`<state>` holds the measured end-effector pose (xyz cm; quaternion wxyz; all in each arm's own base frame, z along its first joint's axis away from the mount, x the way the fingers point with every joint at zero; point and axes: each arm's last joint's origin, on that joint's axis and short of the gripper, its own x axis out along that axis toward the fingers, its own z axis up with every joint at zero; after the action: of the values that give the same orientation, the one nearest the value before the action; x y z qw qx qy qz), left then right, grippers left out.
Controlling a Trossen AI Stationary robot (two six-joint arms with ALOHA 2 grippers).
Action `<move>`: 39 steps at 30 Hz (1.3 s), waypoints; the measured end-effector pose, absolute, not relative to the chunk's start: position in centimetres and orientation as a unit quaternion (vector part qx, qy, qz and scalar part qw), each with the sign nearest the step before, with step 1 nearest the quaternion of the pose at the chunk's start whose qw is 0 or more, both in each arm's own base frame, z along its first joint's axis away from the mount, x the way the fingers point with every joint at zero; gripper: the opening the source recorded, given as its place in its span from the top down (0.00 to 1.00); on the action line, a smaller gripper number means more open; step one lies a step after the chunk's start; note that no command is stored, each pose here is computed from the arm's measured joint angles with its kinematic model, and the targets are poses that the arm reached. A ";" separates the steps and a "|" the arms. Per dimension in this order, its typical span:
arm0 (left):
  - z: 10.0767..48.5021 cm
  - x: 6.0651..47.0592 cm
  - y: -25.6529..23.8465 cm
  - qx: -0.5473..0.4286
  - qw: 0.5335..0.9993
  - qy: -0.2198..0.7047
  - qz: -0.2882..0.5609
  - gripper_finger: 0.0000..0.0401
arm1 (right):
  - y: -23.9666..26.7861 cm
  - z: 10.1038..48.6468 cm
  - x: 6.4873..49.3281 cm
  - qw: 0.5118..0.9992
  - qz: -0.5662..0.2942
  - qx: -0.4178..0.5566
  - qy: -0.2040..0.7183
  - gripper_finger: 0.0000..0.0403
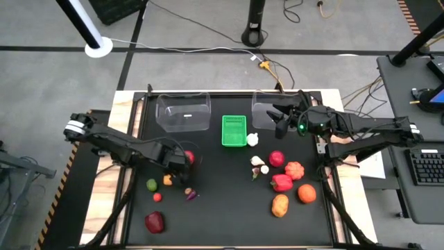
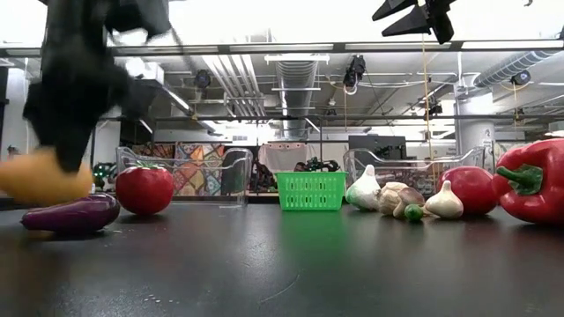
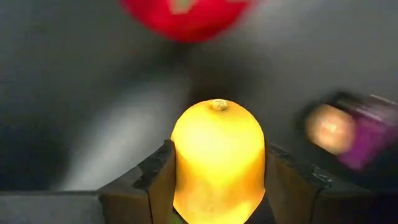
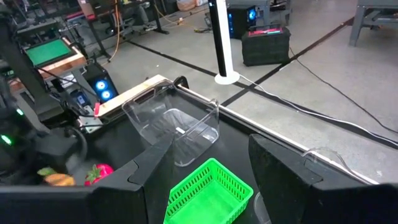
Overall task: Sort produce into baskets
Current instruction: Put the yellow lemon into the left transparent bin
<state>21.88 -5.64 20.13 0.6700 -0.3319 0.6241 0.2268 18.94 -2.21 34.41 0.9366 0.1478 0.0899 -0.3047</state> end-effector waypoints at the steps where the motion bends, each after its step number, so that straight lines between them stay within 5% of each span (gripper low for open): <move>1: 21.3 22.1 -5.7 -0.332 0.683 0.616 0.211 0.55 | -2.2 34.4 18.9 0.937 -0.305 0.148 0.090 0.51; 6: 27.7 22.1 -4.9 -0.315 0.753 0.551 0.174 0.54 | -2.2 34.4 18.9 0.937 -0.305 0.148 0.090 0.51; 11: 33.2 20.9 -1.2 -0.257 0.811 0.453 0.268 0.55 | -2.2 34.4 18.9 0.937 -0.305 0.148 0.090 0.51; 17: 36.0 20.0 6.0 -0.186 0.817 0.403 0.367 0.55 | -2.2 34.4 18.9 0.937 -0.305 0.148 0.090 0.51; 27: 30.4 19.9 18.9 -0.231 0.773 0.467 0.362 0.55 | -2.2 34.4 18.9 0.935 -0.305 0.155 0.088 0.51; 39: 24.1 22.5 21.8 -0.227 0.721 0.575 0.314 0.54 | -2.2 34.4 18.9 0.935 -0.306 0.156 0.088 0.51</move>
<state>22.48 21.78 24.11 0.7206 -0.2275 0.5748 0.3139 18.95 -2.21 34.39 0.9350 0.1558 0.0883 -0.3062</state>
